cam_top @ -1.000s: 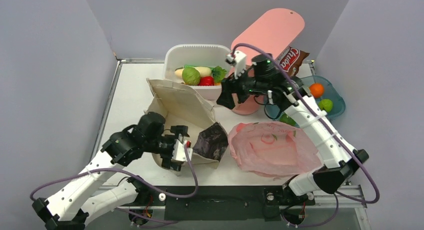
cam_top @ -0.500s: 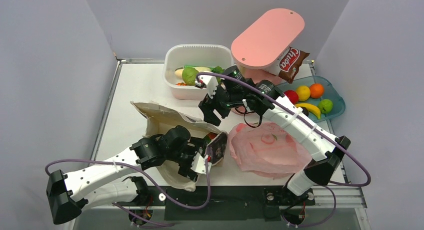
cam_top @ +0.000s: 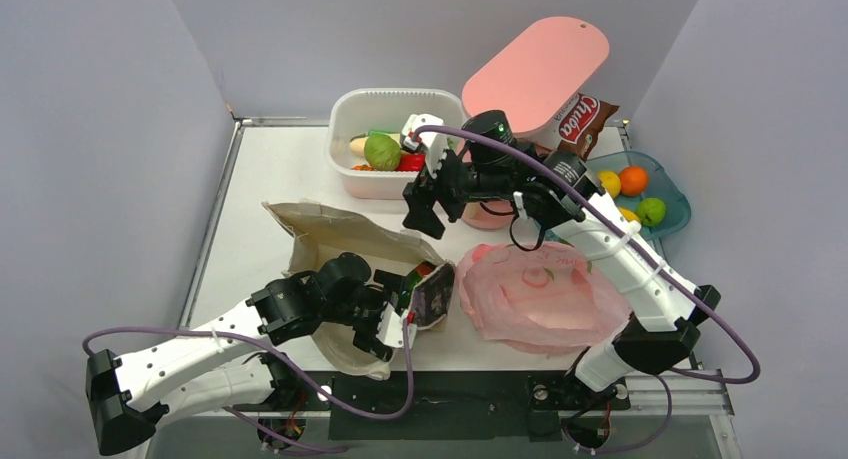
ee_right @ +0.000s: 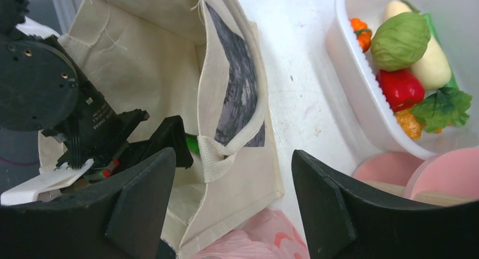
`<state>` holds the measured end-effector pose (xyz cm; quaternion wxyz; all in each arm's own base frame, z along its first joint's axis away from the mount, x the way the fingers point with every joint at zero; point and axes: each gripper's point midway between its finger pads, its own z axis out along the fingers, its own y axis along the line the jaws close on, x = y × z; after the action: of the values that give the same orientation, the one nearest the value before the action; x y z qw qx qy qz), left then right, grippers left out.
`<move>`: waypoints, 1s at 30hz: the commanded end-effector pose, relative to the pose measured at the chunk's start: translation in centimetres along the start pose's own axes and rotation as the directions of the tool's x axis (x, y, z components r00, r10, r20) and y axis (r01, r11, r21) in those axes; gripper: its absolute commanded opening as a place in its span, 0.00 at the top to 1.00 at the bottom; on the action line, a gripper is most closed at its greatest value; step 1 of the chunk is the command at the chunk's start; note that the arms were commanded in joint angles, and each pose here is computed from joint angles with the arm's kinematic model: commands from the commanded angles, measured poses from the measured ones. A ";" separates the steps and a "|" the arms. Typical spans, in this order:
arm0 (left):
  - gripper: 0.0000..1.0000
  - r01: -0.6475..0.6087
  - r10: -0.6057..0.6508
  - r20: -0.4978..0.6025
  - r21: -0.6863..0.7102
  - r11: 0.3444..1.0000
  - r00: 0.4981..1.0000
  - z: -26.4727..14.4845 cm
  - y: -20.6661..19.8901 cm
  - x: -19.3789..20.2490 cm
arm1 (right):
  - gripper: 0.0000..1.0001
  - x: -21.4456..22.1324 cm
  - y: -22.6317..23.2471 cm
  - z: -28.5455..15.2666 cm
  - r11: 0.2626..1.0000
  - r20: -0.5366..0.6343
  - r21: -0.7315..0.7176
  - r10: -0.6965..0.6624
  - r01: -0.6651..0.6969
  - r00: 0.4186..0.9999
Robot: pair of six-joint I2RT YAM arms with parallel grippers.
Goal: Untie the knot of the grocery bags and take out the mixed food
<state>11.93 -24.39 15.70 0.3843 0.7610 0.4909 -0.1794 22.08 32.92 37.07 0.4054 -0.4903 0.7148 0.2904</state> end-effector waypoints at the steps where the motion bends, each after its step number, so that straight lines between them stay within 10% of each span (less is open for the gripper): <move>1: 0.03 -0.021 0.023 0.052 -0.046 0.999 0.998 -1.1 1.2 -1.9 | 0.30 3.2 0.2 1.4 1.000 -0.098 -0.005 0.002 -0.002 0.995; 7: 0.03 -0.029 0.028 0.072 0.015 0.999 0.997 -2.4 -0.8 -2.0 | 0.43 7.6 0.7 3.4 0.994 -0.263 -0.017 -0.110 0.109 0.959; 12: 0.03 -0.072 0.066 0.074 0.076 0.995 0.995 -1.7 -2.3 -1.2 | 0.99 7.7 0.1 4.0 0.981 -0.293 -0.001 -0.184 0.193 0.938; 23: 0.03 -0.157 0.153 0.065 0.061 0.986 0.986 4.2 -2.0 -0.6 | 1.00 -1.3 1.3 2.8 0.935 0.075 0.026 -0.355 0.354 0.932; 30: 0.03 -0.050 0.053 0.059 -0.044 0.998 0.997 4.2 0.6 -0.6 | 1.00 1.9 1.8 2.2 0.914 0.048 -0.016 -0.403 0.405 0.914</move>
<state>10.67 -26.80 10.83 0.3557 0.8048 0.4404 -0.1785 21.00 34.17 28.93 0.3713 -0.6297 0.6530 0.1981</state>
